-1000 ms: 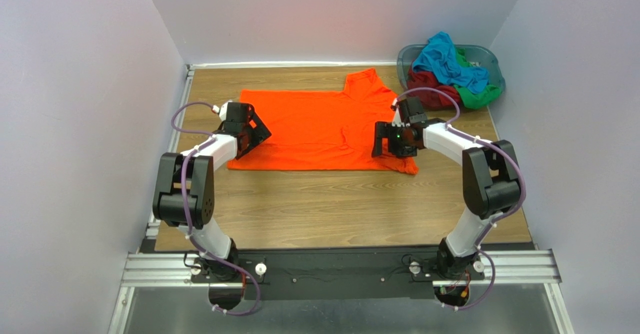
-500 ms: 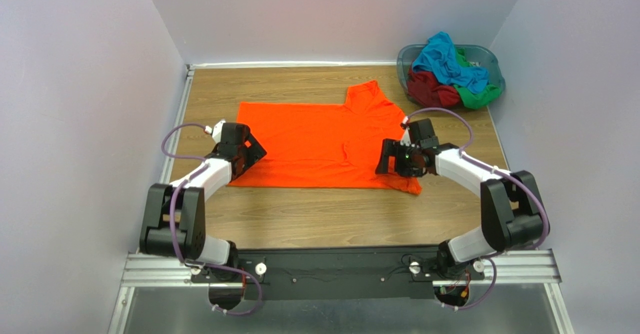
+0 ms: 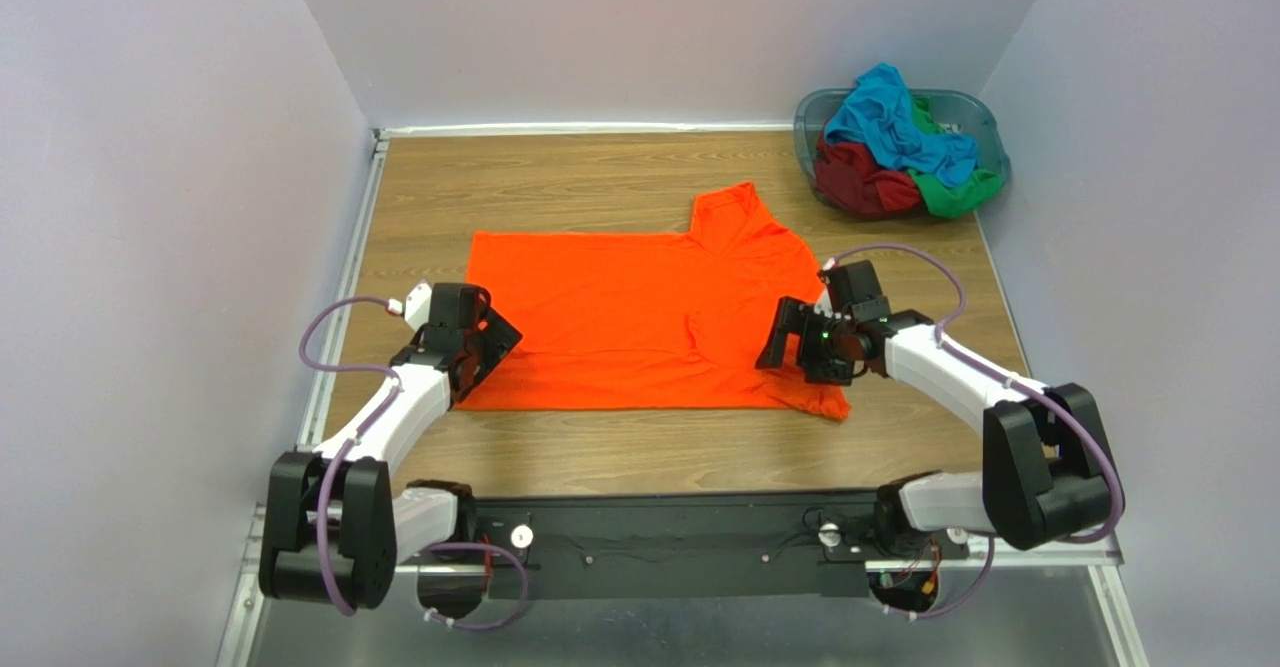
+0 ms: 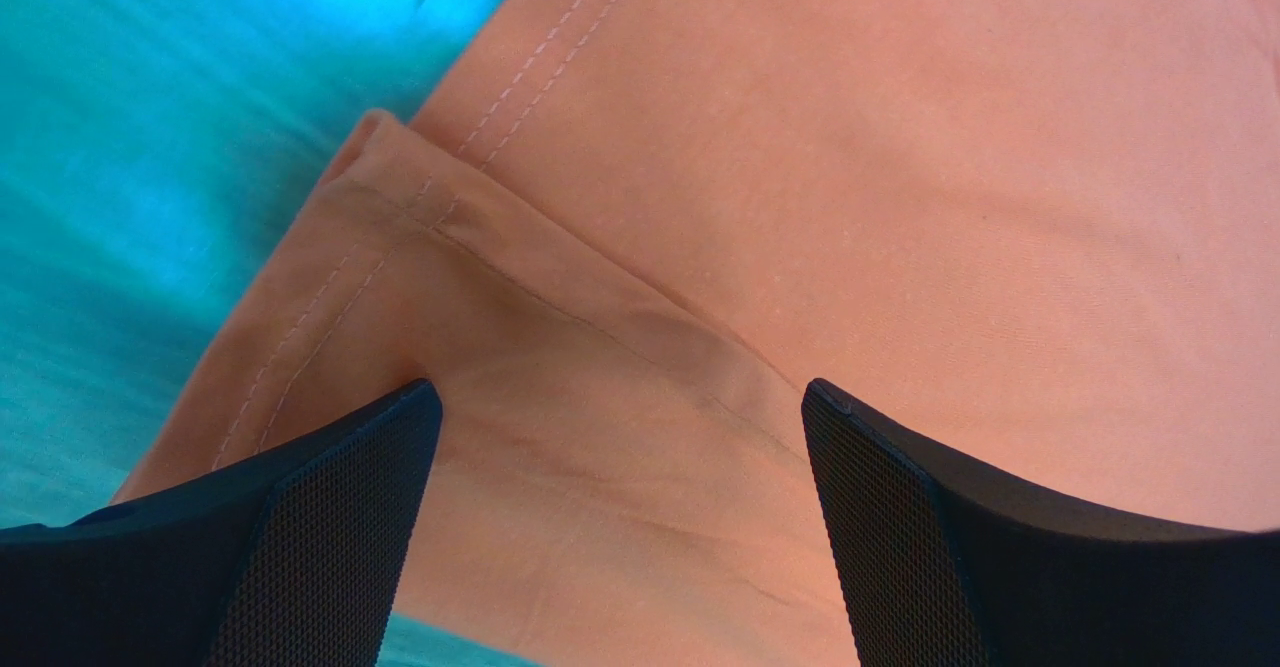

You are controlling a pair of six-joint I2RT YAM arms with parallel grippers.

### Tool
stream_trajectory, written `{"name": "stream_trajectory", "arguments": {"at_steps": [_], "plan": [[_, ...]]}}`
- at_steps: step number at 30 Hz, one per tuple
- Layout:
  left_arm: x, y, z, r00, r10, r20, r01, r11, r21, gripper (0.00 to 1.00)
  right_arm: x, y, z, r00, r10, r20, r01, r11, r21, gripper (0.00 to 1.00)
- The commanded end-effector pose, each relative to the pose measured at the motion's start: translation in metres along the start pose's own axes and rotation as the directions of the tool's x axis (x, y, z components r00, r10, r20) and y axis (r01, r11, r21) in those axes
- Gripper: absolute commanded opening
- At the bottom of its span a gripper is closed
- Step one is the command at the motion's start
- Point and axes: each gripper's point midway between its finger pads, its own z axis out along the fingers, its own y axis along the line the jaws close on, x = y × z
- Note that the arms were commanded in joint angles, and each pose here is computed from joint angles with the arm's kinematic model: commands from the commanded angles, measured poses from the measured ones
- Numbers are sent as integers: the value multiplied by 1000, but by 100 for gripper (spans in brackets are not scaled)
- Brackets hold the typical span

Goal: Fold and stack the t-shirts
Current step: Fold the tshirt

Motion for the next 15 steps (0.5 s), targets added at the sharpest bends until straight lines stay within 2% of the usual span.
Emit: {"name": "stream_trajectory", "arguments": {"at_steps": [1,10,15], "plan": [[12,32,-5,999,-41,-10,39,992,-116,98,40,-24,-3,989,61,-138,-45,992,115,100],[22,33,-16,995,-89,-37,86,992,-90,99,21,-21,-7,994,27,-103,-13,991,133,100],[15,28,-26,992,-122,-9,121,990,-66,98,-7,-2,-25,999,-39,-25,41,996,75,100]]}}
